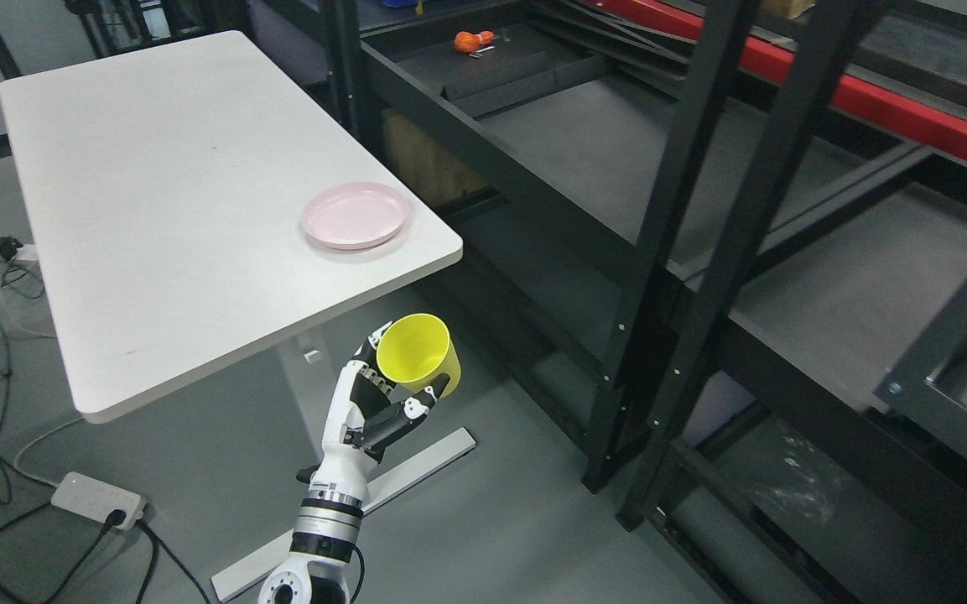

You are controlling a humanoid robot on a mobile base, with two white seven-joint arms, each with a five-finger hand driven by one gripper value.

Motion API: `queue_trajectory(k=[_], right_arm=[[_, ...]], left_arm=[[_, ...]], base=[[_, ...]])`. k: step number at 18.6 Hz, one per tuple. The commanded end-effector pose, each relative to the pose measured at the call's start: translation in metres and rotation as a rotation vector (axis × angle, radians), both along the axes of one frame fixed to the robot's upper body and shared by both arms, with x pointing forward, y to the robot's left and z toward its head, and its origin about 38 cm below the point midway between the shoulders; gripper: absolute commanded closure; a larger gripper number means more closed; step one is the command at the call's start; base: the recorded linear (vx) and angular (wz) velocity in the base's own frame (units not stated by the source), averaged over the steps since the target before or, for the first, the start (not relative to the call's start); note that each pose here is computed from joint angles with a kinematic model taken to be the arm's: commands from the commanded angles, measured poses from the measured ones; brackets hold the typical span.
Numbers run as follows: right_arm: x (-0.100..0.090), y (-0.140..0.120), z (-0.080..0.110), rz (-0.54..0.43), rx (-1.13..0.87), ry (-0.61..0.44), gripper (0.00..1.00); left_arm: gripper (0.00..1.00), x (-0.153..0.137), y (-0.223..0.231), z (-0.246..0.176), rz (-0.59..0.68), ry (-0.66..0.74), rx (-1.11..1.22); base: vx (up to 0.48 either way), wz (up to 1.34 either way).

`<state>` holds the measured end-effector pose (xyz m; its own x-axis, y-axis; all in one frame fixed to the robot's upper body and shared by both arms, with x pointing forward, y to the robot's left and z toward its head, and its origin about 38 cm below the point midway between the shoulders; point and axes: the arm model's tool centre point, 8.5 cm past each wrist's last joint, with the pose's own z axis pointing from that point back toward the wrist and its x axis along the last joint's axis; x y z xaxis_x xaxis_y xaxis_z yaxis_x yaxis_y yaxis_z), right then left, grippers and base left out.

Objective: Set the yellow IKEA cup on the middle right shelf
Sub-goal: 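Carry the cup in the left hand while turning toward the shelving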

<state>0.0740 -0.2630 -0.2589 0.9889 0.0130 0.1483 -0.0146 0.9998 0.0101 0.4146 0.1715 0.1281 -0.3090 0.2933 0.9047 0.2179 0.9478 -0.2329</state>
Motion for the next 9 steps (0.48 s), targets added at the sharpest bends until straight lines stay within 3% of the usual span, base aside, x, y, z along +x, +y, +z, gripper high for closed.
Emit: queue_trajectory(k=[1,9], right_arm=[[-0.007,-0.0279,0.0021,-0.039,-0.224,0.008,0.01],[-0.007,-0.0279,0.0021,-0.039,-0.224,0.008,0.01]], left_arm=[[0.98,-0.0024,-0.0072,0.0004,-0.033,-0.006,0.023],[0.98,-0.0036,-0.0128,0.0048,-0.048,-0.025,0.021]], base=[[-0.2,-0.52],[-0.201,-0.66]])
